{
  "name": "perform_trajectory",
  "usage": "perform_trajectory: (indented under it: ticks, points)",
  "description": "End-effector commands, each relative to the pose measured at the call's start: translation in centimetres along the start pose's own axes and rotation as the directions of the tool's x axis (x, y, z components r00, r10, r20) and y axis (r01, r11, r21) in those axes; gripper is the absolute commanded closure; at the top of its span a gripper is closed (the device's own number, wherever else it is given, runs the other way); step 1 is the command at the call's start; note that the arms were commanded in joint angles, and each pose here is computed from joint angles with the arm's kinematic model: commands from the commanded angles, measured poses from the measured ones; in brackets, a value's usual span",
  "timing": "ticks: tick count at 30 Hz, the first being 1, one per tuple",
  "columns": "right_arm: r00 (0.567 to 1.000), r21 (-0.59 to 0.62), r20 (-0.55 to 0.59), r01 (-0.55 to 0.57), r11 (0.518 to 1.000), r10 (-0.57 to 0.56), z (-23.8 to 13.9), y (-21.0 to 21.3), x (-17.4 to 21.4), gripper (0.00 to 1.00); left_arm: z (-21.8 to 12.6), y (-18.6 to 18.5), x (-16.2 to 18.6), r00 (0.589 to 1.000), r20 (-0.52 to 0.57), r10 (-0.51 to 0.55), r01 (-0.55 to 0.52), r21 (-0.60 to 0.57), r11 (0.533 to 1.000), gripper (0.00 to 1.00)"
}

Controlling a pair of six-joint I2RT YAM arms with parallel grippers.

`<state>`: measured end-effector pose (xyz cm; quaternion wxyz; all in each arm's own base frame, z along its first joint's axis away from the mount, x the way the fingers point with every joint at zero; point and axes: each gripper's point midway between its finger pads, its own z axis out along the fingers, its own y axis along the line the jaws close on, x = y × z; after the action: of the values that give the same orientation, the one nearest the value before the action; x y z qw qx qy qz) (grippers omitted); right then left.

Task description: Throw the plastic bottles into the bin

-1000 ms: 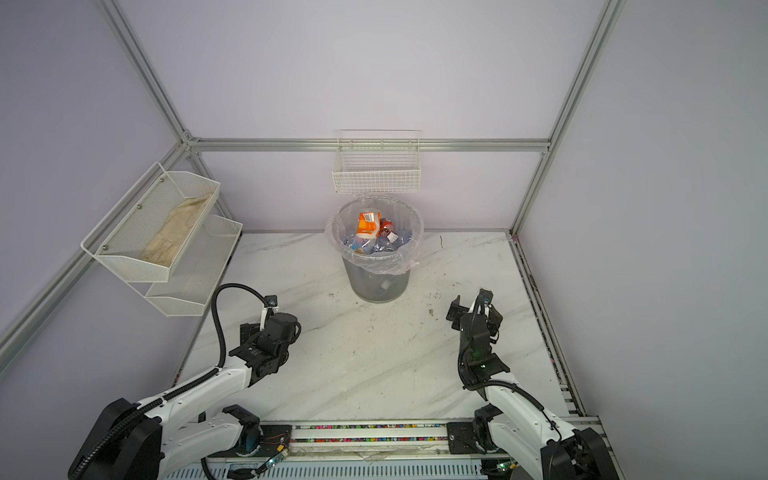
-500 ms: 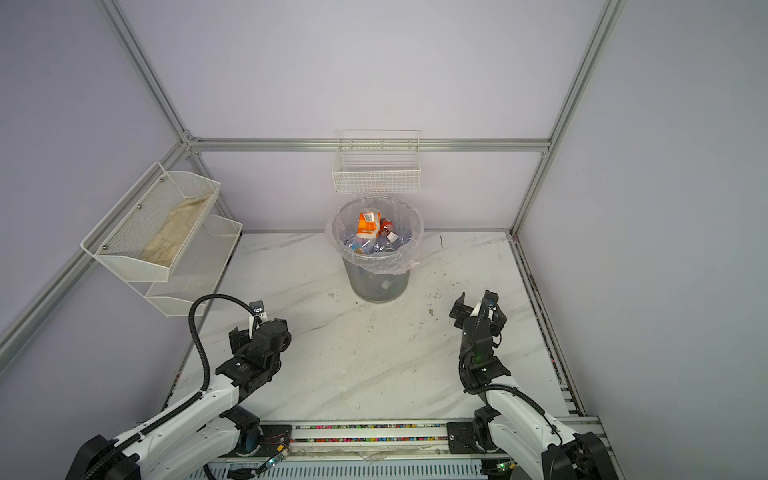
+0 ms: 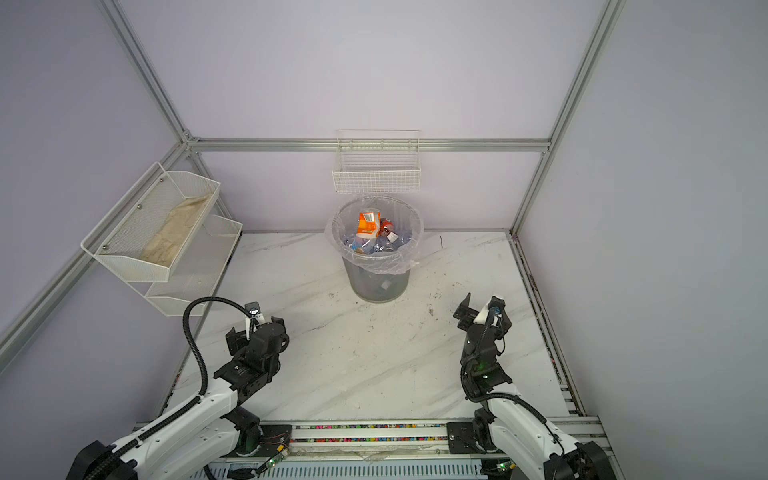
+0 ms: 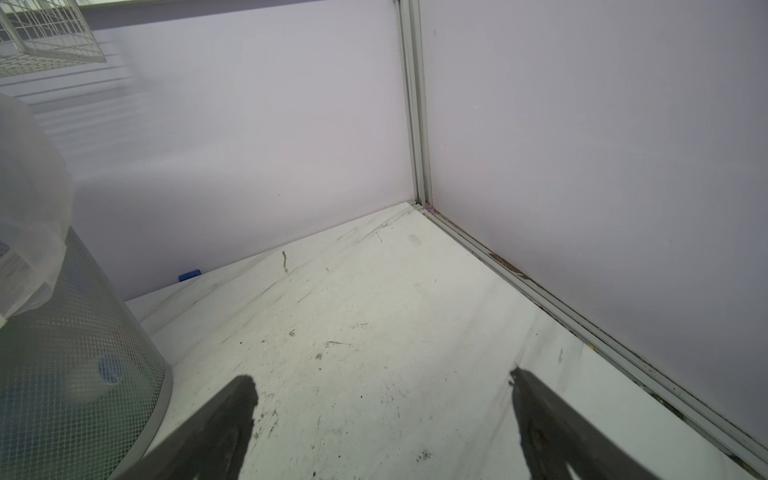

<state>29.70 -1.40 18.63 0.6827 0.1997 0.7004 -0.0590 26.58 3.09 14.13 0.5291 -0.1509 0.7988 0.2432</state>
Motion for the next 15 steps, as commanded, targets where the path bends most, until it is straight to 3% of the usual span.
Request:
perform_trajectory:
  ticks: [1, 15]
  points:
    - [0.998, 0.013, 0.06, -0.032, 0.999, 0.031, -0.22, -0.31, -1.25, 0.02, 0.05, 0.76, -0.21, 0.998, 0.045, -0.036, 0.038, -0.034, 0.999, 0.0]
    - [0.994, 0.02, 0.101, -0.054, 0.998, 0.052, -0.17, -0.48, -1.54, 0.03, 0.33, 0.62, -0.87, 0.996, 0.081, -0.043, 0.047, -0.053, 0.997, 0.0]
